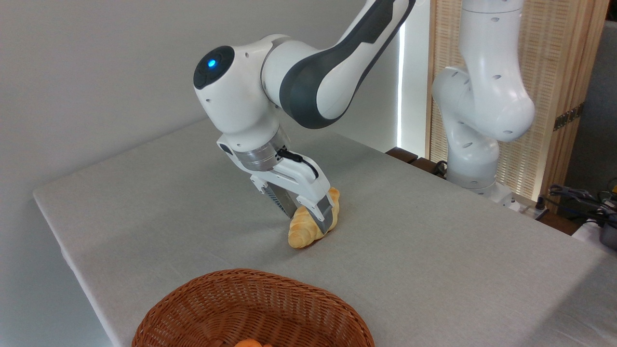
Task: Put bread into the basket
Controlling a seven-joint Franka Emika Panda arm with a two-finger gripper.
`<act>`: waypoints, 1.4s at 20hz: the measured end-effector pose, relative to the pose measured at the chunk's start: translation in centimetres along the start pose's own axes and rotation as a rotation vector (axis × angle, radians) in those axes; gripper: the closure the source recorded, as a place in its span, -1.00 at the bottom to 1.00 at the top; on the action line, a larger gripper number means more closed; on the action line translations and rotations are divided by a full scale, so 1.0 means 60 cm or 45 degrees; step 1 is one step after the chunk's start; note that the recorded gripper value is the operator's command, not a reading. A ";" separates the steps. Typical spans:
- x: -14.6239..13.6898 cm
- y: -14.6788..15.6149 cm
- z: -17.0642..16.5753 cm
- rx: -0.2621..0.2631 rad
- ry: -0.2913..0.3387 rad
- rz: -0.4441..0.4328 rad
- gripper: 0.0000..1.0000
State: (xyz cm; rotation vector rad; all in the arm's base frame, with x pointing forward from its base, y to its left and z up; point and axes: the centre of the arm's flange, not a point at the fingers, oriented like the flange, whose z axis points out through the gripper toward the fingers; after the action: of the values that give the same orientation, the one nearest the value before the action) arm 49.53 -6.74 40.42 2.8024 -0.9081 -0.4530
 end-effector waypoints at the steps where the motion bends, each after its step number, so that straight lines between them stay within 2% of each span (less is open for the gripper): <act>1: 0.001 0.001 0.002 -0.001 -0.004 0.001 -1.00; 3: 0.003 0.001 0.004 -0.002 -0.008 0.003 -0.96; 5: 0.003 0.001 0.006 -0.003 -0.011 0.003 -0.58; 6: 0.003 0.001 0.006 -0.003 -0.012 0.003 -0.27; 9: 0.003 0.002 0.007 -0.007 -0.018 0.004 -0.10; 24: 0.004 0.004 0.003 -0.005 -0.016 0.009 -0.10; 28: 0.014 0.005 -0.060 0.047 0.076 0.019 -0.12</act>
State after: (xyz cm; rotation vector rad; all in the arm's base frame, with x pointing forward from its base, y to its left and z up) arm 51.24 -7.26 43.69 2.8240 -0.9333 -0.3521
